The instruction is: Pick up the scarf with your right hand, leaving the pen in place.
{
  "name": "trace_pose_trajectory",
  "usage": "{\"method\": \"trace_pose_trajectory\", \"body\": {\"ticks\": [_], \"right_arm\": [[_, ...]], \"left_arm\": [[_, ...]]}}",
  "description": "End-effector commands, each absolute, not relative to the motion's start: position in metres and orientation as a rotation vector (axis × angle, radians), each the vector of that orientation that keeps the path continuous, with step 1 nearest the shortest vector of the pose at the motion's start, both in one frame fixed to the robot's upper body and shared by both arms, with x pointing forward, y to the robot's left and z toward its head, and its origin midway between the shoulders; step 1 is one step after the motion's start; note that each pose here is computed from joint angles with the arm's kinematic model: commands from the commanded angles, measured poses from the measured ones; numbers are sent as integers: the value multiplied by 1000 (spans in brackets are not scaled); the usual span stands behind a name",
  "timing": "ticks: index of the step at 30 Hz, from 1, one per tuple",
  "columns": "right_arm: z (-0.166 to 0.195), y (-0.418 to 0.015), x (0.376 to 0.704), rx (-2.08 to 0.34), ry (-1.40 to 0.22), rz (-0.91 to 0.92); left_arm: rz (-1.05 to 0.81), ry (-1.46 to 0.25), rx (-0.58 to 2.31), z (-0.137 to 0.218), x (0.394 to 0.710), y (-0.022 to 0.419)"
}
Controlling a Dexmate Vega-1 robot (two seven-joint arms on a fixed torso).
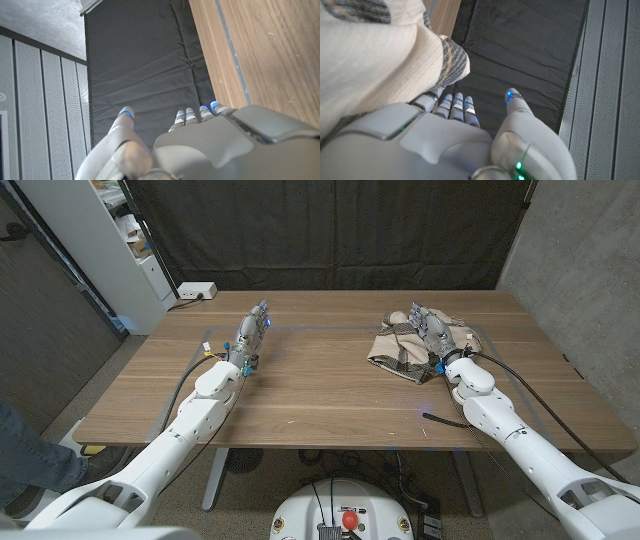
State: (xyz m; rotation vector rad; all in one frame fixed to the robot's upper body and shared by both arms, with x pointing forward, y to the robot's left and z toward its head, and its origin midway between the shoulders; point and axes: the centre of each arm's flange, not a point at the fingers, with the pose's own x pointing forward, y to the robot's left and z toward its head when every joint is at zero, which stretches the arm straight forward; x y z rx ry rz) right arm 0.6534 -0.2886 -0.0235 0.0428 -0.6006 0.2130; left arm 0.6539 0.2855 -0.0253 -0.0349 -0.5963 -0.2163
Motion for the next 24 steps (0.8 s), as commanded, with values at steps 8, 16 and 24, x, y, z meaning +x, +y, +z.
{"method": "trace_pose_trajectory", "body": {"ticks": [8, 16, 24], "right_arm": [[-22, -290, 654, 39, -602, 207], [-16, -289, 650, 35, -636, 208], [-9, -288, 646, 21, -658, 207]], "left_arm": [[-216, -593, -48, -29, 663, 288], [-222, -594, -35, -26, 664, 286], [-222, -593, -38, -26, 665, 288]]}}
